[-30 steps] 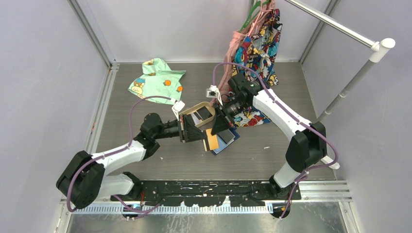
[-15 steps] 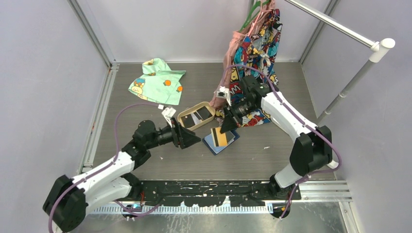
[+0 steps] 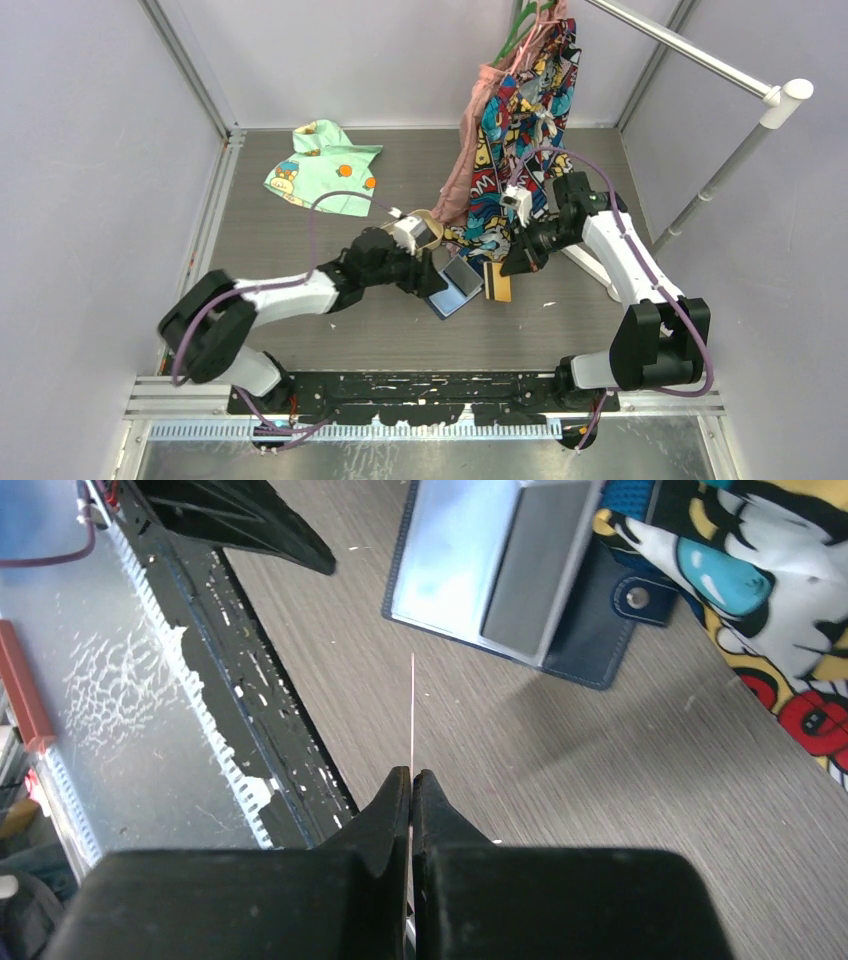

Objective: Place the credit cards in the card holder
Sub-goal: Insert the credit card into the card holder.

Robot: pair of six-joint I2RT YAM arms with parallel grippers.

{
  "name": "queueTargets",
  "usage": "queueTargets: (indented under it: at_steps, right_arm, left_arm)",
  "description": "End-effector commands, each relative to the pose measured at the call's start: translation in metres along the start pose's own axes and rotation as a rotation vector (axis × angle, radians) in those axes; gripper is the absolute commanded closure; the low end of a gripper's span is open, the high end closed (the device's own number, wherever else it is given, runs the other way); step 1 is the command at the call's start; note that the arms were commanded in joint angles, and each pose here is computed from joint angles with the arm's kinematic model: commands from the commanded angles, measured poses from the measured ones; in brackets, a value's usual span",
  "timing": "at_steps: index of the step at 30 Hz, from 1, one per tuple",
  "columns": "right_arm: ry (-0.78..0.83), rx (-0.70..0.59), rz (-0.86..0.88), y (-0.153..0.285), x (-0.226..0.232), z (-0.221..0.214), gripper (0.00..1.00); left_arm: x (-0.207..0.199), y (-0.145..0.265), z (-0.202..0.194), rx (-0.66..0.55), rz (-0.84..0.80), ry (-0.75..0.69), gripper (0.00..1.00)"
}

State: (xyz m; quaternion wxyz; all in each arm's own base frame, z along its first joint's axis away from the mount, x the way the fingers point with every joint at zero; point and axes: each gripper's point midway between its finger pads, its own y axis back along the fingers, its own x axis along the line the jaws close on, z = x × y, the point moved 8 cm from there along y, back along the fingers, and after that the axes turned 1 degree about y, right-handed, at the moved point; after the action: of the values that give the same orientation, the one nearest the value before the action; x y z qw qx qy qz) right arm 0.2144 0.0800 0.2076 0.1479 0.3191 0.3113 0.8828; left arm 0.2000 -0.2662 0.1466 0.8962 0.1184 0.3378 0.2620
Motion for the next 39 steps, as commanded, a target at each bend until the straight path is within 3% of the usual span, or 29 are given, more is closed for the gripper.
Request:
queueTargets:
  at_steps: [1,7,15,18,24,29,33,39]
  right_arm:
    - [0.011,-0.061,-0.037,0.007,-0.005,0.001,0.99]
    - [-0.011,-0.082,-0.031,0.008,-0.008,-0.003,0.99]
    - [-0.027,-0.09,-0.007,0.005,-0.009,-0.007,0.99]
    - [-0.028,-0.088,0.004,0.004,-0.009,-0.008,0.99]
    - [-0.026,-0.081,0.058,0.002,-0.007,-0.009,0.99]
    - [-0.008,-0.054,0.126,-0.009,-0.005,-0.016,0.99]
    - [0.081,0.016,0.14,-0.026,-0.001,-0.022,0.99]
    - [0.169,0.102,0.12,-0.039,-0.006,-0.025,0.99]
  left_arm:
    - [-0.001,-0.039,0.028,-0.088,-0.043,-0.127,0.38]
    - [0.022,-0.085,0.025,0.0,0.024,-0.142,0.35]
    - [0.039,-0.103,0.013,0.115,0.049,-0.226,0.35]
    - [0.036,-0.103,0.008,0.151,-0.012,-0.241,0.39]
    - [0.023,-0.096,-0.018,0.263,-0.234,-0.248,0.57]
    - [0.01,-0.089,-0.037,0.301,-0.338,-0.305,0.57]
    - [0.003,-0.091,-0.035,0.265,-0.323,-0.324,0.55]
    - [-0.004,-0.054,0.005,-0.041,-0.104,-0.272,0.44]
